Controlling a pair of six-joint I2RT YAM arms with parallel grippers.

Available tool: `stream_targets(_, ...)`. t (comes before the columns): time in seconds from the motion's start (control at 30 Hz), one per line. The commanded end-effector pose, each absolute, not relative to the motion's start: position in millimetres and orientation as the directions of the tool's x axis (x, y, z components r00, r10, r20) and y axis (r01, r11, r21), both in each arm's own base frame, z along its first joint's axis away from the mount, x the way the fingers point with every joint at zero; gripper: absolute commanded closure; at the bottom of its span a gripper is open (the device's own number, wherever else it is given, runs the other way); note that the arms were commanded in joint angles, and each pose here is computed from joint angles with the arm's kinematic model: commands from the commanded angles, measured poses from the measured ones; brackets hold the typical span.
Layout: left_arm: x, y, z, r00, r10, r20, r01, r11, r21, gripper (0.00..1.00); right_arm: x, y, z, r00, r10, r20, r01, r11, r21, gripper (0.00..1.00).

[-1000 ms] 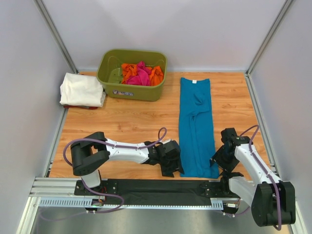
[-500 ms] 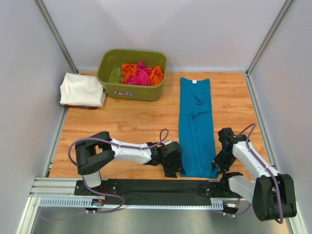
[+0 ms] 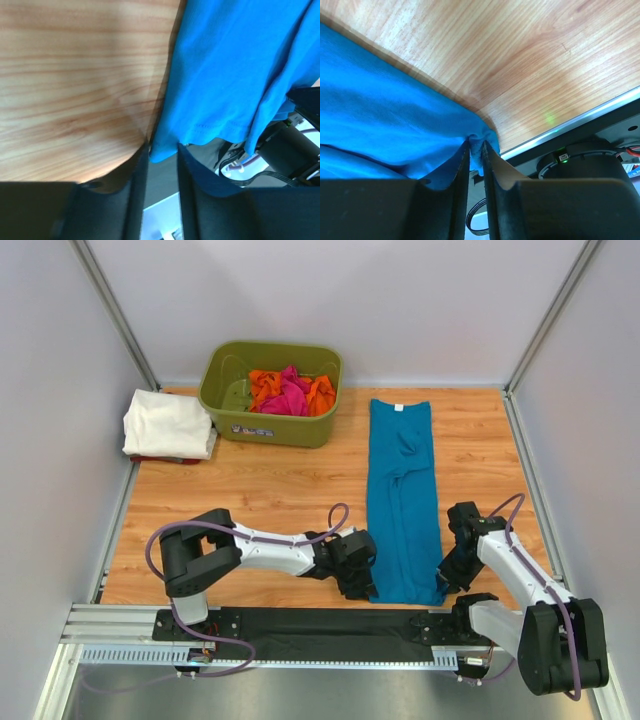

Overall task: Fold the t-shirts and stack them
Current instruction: Fold the tshirt

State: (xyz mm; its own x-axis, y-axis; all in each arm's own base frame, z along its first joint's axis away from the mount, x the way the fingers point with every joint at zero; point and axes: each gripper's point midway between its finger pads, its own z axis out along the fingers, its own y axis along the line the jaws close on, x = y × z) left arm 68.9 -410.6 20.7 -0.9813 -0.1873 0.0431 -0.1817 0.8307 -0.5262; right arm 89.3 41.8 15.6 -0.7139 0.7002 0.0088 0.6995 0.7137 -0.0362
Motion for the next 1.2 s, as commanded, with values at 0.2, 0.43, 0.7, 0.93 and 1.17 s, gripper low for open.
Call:
stream_targets(0.2, 75, -403, 7, -0.976, -0.217, 0.019, -0.201, 0.864, -0.462, 1.0, 99, 50, 18, -0.726, 0.688, 0.008, 0.688, 0.725, 0.025, 1.0)
stream_targets(0.43, 84, -395, 47, -0.978, -0.2, -0.058, -0.149, 0.868, -0.473, 1.0, 116, 54, 51, -0.737, 0.673, -0.051, 0.666, 0.738, 0.113, 1.0)
stream_targets(0.7, 104, -397, 83, -0.973, -0.196, -0.122, -0.111, 0.861, -0.496, 1.0, 136, 50, 87, -0.728, 0.671, -0.138, 0.651, 0.741, 0.165, 1.0)
stream_targets(0.93, 143, -395, 106, -0.96, -0.224, -0.169, -0.11, 0.855, -0.507, 1.0, 172, 38, 112, -0.707, 0.667, -0.235, 0.653, 0.743, 0.145, 0.99)
stream_targets(1.17, 184, -399, 123, -0.958, -0.198, -0.209, -0.067, 0.86, -0.506, 1.0, 213, 37, 136, -0.69, 0.663, -0.29, 0.641, 0.746, 0.18, 1.0)
